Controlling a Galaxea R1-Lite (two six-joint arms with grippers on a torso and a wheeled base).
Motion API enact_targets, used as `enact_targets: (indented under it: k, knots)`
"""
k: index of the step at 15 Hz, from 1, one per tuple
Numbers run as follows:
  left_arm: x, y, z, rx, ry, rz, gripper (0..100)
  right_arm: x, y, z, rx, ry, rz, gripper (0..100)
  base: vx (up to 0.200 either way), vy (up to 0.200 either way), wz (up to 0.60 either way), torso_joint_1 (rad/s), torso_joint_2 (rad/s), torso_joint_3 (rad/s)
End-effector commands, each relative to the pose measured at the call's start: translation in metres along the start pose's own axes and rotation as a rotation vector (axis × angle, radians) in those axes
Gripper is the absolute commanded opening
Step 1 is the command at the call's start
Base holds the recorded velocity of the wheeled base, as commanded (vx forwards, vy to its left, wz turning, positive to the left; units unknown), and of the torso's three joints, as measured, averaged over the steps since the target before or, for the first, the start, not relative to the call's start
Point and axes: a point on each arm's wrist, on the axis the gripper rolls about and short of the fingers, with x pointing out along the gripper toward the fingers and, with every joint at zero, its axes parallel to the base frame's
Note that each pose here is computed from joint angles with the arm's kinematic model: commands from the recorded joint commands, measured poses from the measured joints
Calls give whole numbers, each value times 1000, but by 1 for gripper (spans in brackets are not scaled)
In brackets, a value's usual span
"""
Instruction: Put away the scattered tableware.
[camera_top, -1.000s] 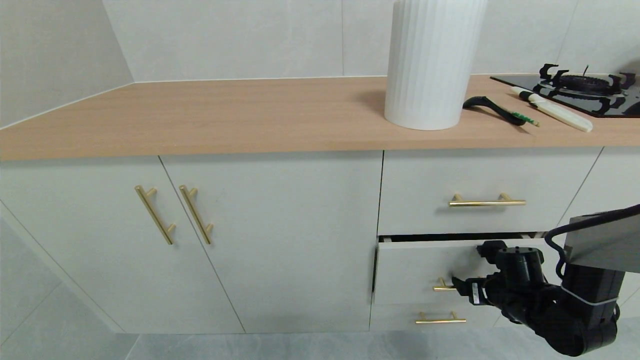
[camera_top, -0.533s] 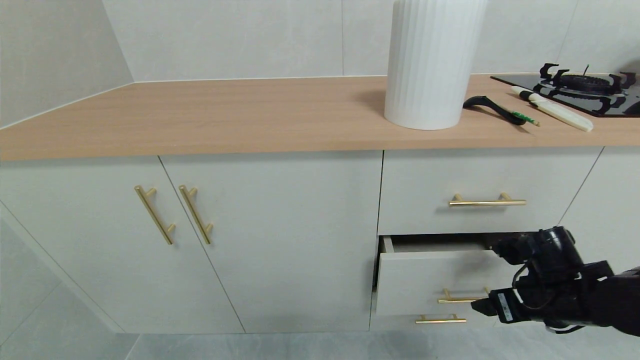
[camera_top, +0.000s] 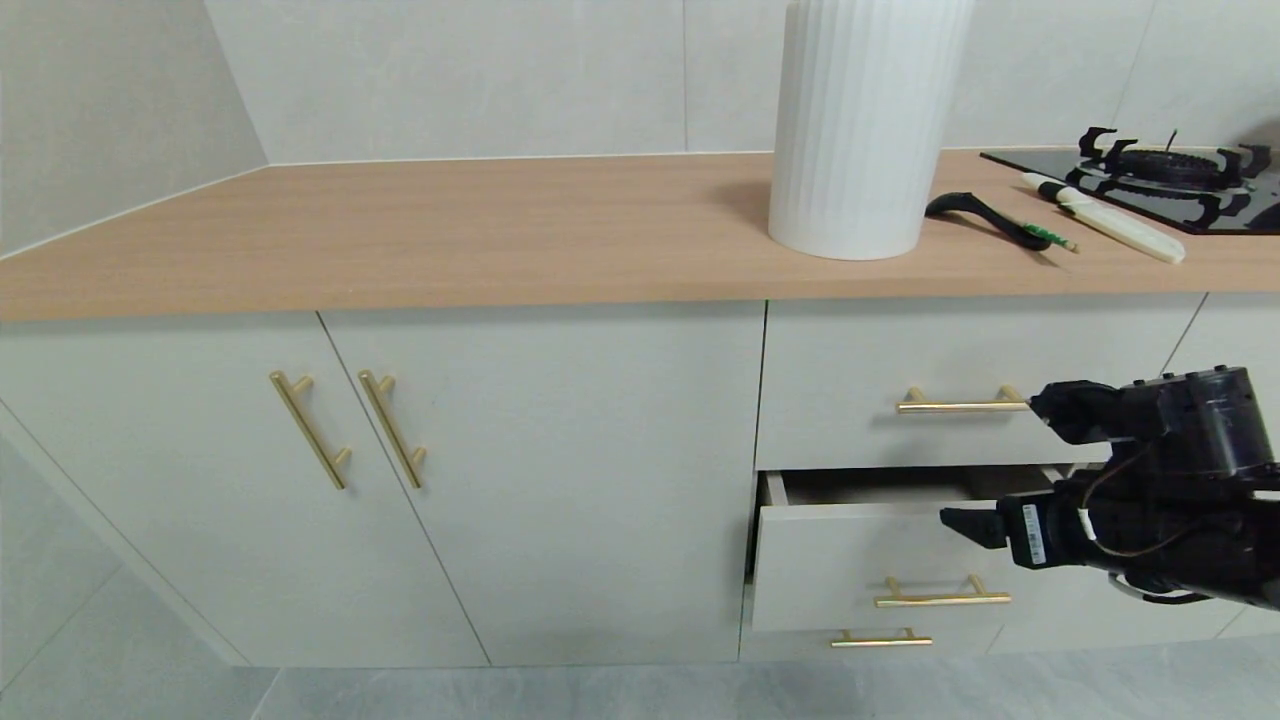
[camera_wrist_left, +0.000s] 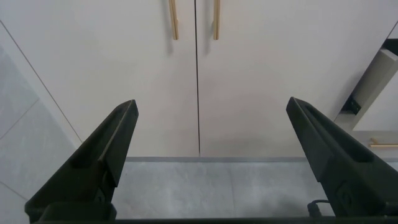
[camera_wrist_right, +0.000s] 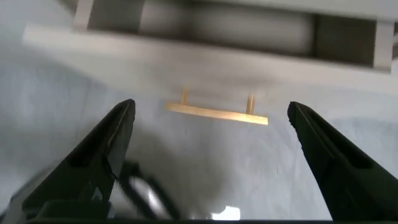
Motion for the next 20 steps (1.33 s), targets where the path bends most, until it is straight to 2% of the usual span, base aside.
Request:
enact_targets:
  k: [1, 5, 9, 17, 20]
  knots:
    - [0, 0, 0, 0, 1, 1, 100, 34, 1, -21, -7, 63, -58, 100, 0, 0, 0, 0, 0, 0]
    - [0, 0, 0, 0, 1, 1, 100, 71, 3, -36, 10, 6, -102, 100, 0, 0, 0, 0, 0, 0]
    - [0, 0, 0, 0, 1, 1, 100, 81, 3, -37, 26, -81, -137, 100, 0, 0, 0, 0, 0, 0]
    - [0, 0, 0, 0, 1, 1, 100, 69, 2, -34, 23, -96, -135, 100, 0, 0, 0, 0, 0, 0]
    - [0, 0, 0, 0, 1, 1, 100, 42, 0, -26, 9, -36, -128, 100, 0, 0, 0, 0, 0, 0]
